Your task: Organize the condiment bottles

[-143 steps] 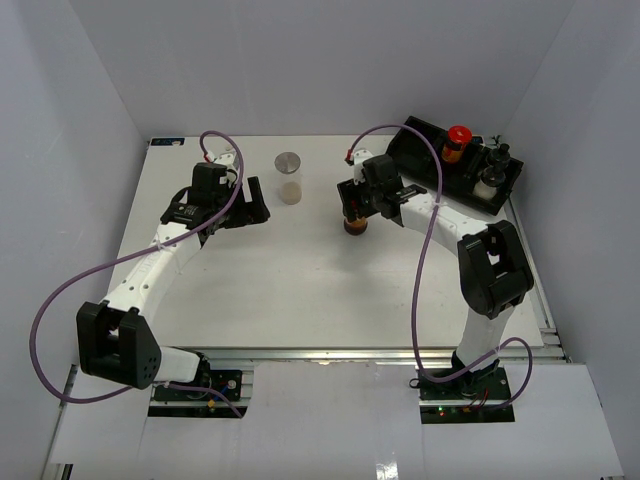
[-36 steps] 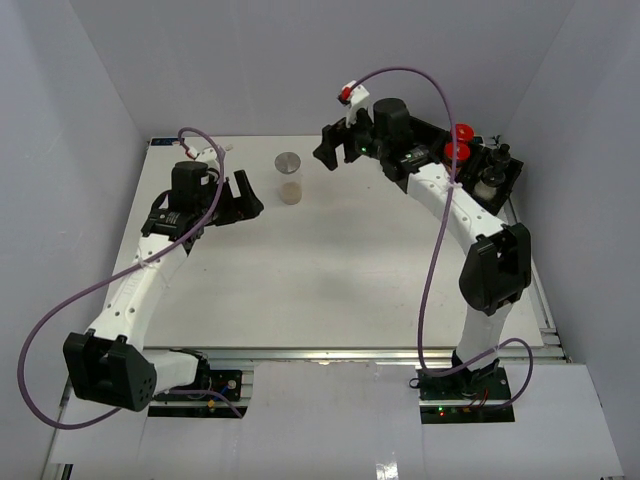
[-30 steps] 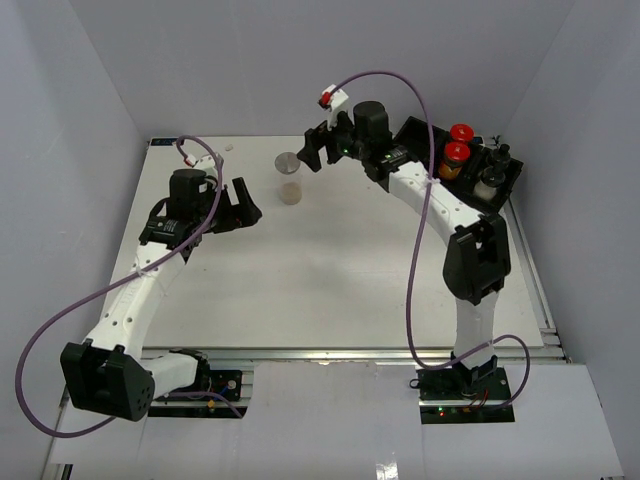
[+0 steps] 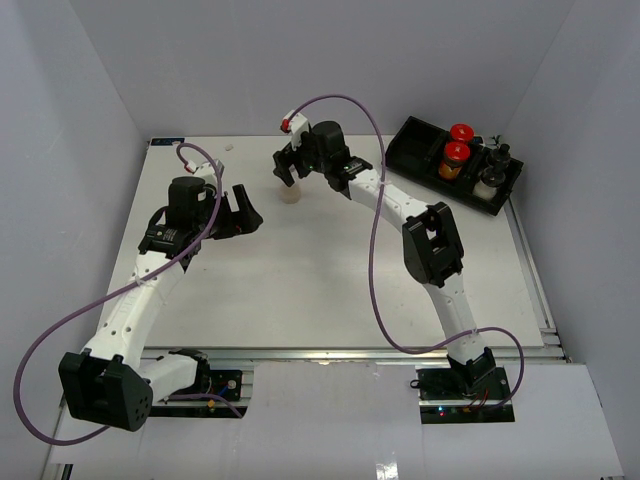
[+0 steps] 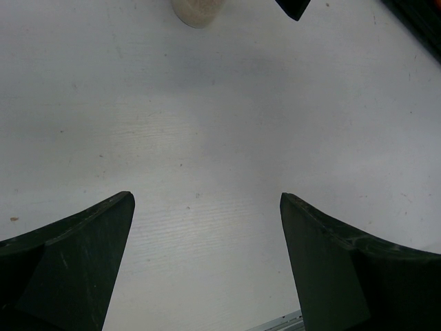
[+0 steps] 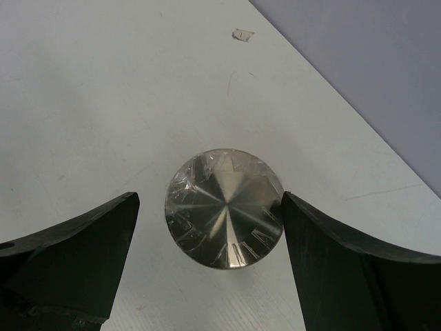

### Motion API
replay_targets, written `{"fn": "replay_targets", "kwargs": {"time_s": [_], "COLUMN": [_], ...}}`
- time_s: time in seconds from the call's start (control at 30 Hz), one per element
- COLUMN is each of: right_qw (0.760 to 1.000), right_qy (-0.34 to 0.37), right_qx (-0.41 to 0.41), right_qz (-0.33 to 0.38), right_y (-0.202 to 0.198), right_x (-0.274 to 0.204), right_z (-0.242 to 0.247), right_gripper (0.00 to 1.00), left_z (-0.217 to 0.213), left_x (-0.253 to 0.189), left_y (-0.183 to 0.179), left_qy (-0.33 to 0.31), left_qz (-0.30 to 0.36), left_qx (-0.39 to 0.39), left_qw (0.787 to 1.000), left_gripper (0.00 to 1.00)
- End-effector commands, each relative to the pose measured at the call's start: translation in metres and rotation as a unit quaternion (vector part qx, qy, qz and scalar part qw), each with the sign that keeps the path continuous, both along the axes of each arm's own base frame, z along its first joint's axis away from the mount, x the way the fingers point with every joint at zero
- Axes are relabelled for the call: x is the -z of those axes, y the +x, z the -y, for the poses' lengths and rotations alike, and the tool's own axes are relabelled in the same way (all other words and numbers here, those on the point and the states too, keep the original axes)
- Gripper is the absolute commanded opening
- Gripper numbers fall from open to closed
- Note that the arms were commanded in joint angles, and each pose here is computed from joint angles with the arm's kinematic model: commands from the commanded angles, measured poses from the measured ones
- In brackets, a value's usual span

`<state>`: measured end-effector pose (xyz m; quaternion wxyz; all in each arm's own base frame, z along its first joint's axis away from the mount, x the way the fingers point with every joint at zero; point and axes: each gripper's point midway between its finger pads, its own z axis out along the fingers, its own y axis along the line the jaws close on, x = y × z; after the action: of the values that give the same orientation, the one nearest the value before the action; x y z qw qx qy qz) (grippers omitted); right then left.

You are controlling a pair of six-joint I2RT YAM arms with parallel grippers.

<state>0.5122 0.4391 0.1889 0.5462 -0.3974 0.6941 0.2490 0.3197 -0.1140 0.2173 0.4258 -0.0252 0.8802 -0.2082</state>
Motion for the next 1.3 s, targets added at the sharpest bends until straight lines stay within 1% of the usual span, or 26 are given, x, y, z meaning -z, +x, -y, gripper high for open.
{"fn": "replay_targets", "kwargs": {"time_s": [0.0, 0.47, 0.73, 0.9, 1.27], "right_qw": [0.999, 0.996, 0.992, 0.991, 0.991], "right_qy": [-0.004, -0.014, -0.014, -0.017, -0.030], "right_qx": [0.016, 0.043, 0.064, 0.067, 0.068], "right_qz": [0.037, 0.076, 0.108, 0.115, 0.115], "right_y": [0.006, 0.006, 0.005, 0.007, 0.016], "right_x": [-0.004, -0.016, -0.032, -0.036, -0.025], "right_z": [0.000, 0.005, 0.017, 0.018, 0.015], "right_gripper": [0.90, 0.90, 0.90, 0.90, 0.90], "left_z": [-0.001, -0.002, -0.001, -0.001, -0.001], "left_x": [-0.007, -0.004, -0.005, -0.005, -0.004], "left_y": [0.006, 0.006, 0.006, 0.004, 0.004], "left_qy": [-0.001, 0.002, 0.002, 0.001, 0.003], "left_qz": [0.019, 0.018, 0.021, 0.020, 0.019], "left_qx": [0.000, -0.001, 0.000, 0.003, 0.003], "left_qw": [1.000, 1.000, 1.000, 1.000, 1.000], "left_gripper": [0.98, 0.98, 0.98, 0.98, 0.98]}}
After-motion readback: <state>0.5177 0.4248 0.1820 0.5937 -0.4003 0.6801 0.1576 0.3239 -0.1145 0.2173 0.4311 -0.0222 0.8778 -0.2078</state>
